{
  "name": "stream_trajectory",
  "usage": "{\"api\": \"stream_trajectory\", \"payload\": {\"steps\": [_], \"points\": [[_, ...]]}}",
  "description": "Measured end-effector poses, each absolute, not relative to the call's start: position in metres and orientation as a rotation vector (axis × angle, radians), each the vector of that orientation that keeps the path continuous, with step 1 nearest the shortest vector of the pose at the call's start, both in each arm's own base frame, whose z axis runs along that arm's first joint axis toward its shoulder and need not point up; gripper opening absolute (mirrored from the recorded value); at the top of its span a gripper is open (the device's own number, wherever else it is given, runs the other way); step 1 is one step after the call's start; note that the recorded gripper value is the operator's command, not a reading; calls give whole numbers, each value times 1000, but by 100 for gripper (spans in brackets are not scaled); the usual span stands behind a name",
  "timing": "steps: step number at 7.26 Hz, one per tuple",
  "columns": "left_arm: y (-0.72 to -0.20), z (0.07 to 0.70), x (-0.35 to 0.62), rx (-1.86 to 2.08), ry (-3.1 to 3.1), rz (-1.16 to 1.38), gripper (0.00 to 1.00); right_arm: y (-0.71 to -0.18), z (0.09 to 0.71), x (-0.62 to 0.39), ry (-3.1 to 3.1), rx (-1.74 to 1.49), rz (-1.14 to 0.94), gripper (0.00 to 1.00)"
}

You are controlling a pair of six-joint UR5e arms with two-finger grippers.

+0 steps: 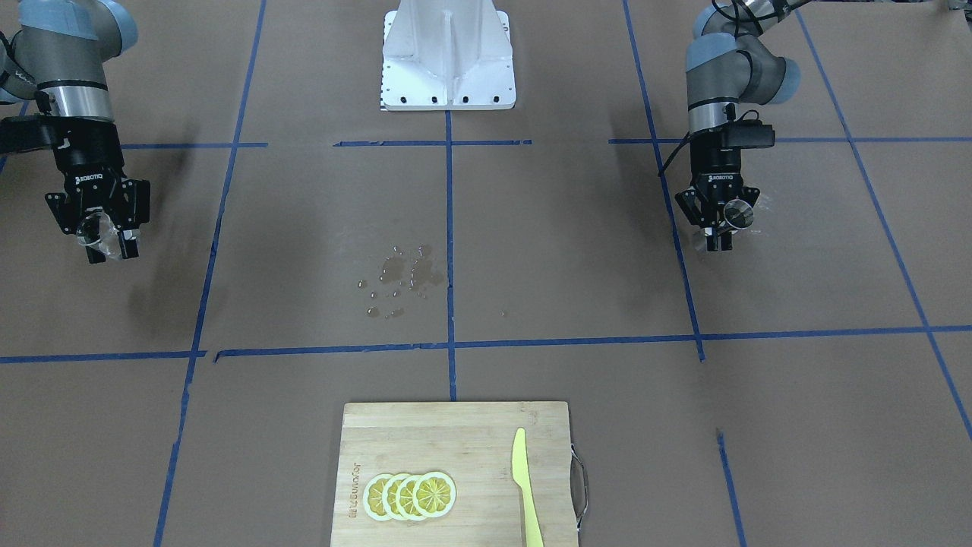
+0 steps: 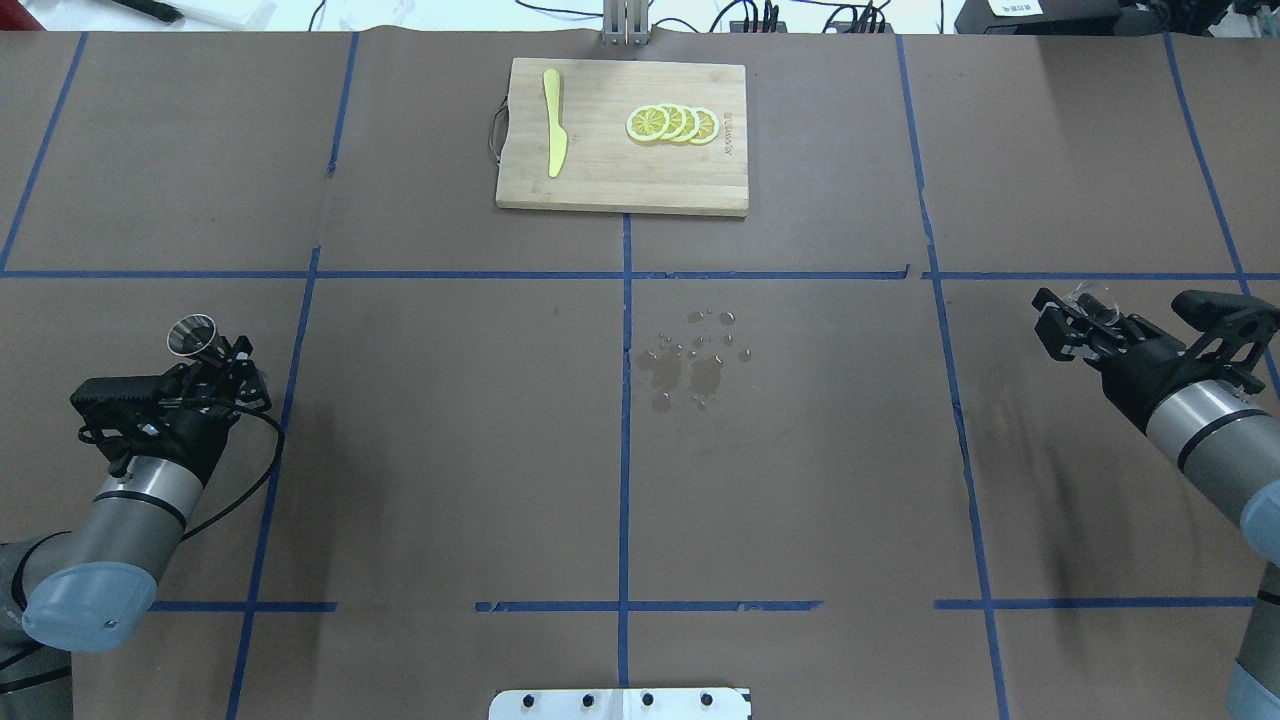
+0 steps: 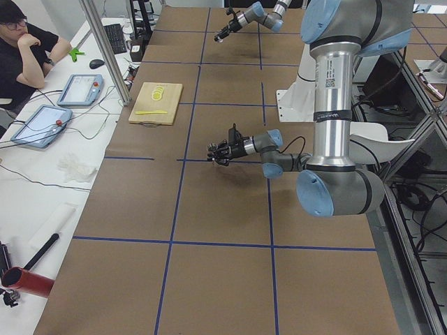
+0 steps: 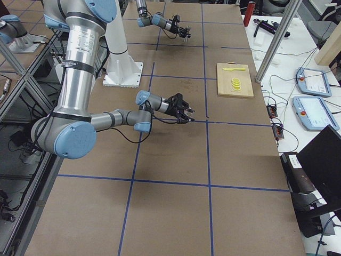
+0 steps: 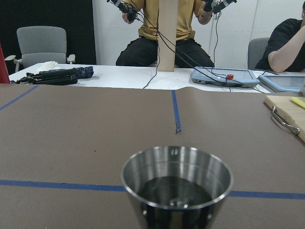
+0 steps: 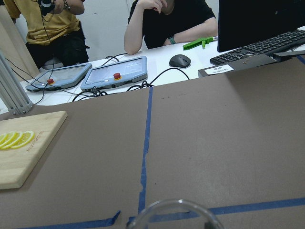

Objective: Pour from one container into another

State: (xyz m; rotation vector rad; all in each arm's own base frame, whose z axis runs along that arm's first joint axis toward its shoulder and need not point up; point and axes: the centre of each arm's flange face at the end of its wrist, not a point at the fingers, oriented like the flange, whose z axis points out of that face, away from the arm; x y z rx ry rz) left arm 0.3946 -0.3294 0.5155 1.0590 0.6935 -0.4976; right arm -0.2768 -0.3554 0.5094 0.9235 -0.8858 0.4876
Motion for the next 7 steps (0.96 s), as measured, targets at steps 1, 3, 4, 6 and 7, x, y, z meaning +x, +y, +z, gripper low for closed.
{"api": "stream_trajectory", "payload": {"steps": [1, 3, 4, 6, 7], "points": [[-330, 518, 397, 1058, 689, -494, 26, -353, 512, -280, -881, 925, 484, 0], [-330, 520, 404, 1046, 692, -486, 37, -350, 518, -285, -861, 937, 475, 0], [-330, 519, 406, 1039, 694, -473, 43, -348, 521, -287, -851, 942, 471, 0], [-330, 519, 408, 1040, 685, -446, 55, -347, 525, -290, -840, 947, 464, 0], [-330, 518, 408, 1041, 685, -441, 88, -346, 525, -290, -840, 948, 463, 0]]}}
